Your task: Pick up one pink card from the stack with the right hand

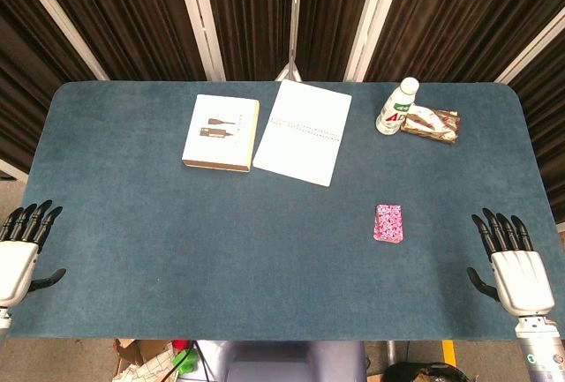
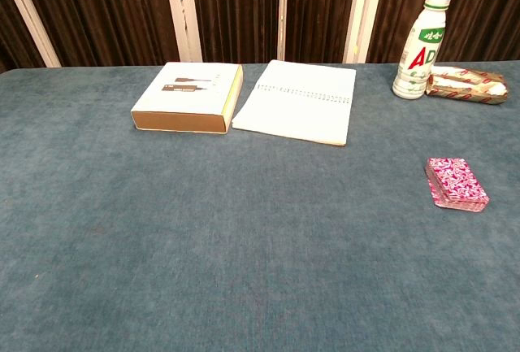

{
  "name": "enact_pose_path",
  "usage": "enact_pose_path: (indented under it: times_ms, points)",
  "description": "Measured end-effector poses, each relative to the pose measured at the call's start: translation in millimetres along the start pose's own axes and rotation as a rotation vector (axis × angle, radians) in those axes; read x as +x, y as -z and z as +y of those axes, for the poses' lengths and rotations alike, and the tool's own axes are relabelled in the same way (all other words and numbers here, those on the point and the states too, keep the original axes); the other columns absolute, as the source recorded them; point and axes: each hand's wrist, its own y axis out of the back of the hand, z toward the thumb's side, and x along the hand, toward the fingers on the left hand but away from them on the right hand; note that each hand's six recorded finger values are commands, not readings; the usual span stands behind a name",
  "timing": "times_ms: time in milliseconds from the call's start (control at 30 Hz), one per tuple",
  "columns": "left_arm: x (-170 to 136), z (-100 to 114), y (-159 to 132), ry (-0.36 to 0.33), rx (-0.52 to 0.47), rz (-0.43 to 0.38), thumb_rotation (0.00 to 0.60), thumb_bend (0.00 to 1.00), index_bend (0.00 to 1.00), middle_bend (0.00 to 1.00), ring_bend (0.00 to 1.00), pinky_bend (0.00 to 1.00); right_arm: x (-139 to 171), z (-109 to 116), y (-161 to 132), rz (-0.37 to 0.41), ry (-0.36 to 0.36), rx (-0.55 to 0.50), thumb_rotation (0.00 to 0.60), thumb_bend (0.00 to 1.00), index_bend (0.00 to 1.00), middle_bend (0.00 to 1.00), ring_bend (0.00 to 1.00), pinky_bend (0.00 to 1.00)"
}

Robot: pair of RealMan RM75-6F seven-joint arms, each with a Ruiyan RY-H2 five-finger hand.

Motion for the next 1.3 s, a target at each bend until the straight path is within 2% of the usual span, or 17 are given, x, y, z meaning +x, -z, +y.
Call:
enact_pose_path:
  times_ms: [533,800,1100,1300]
  points:
    - [0.9,-0.7,0.1,0.003,-0.005,0.002,0.6,0.04,0.0,0.0,0.0,0.0,0.5,-0.9,1.0,-0.005,-0.009,-0.01,0.6,0.32,0.0,0.0,0.0,0.0]
    - [-0.7,0.4,0.7,0.0,-0.009,0.009,0.6,0.04,0.0,0.0,0.0,0.0,-2.6,-2.9,-4.9,-0.009,-0.036,-0.066,0.6,0.32,0.0,0.0,0.0,0.0]
    - [0.6,2.4,2.4,-0.008,-0.023,0.013,0.6,0.04,0.0,0.0,0.0,0.0,-31.9,-11.1,-31.2,0.02,-0.116,-0.093,0.6,0.29,0.0,0.0,0.0,0.0]
    - [0.8,1.1,2.3,0.008,-0.036,0.01,0.6,0.04,0.0,0.0,0.0,0.0,-61.7,-26.5,-58.3,0.032,-0.203,-0.081,0.6,0.29,0.06,0.0,0.0,0.0]
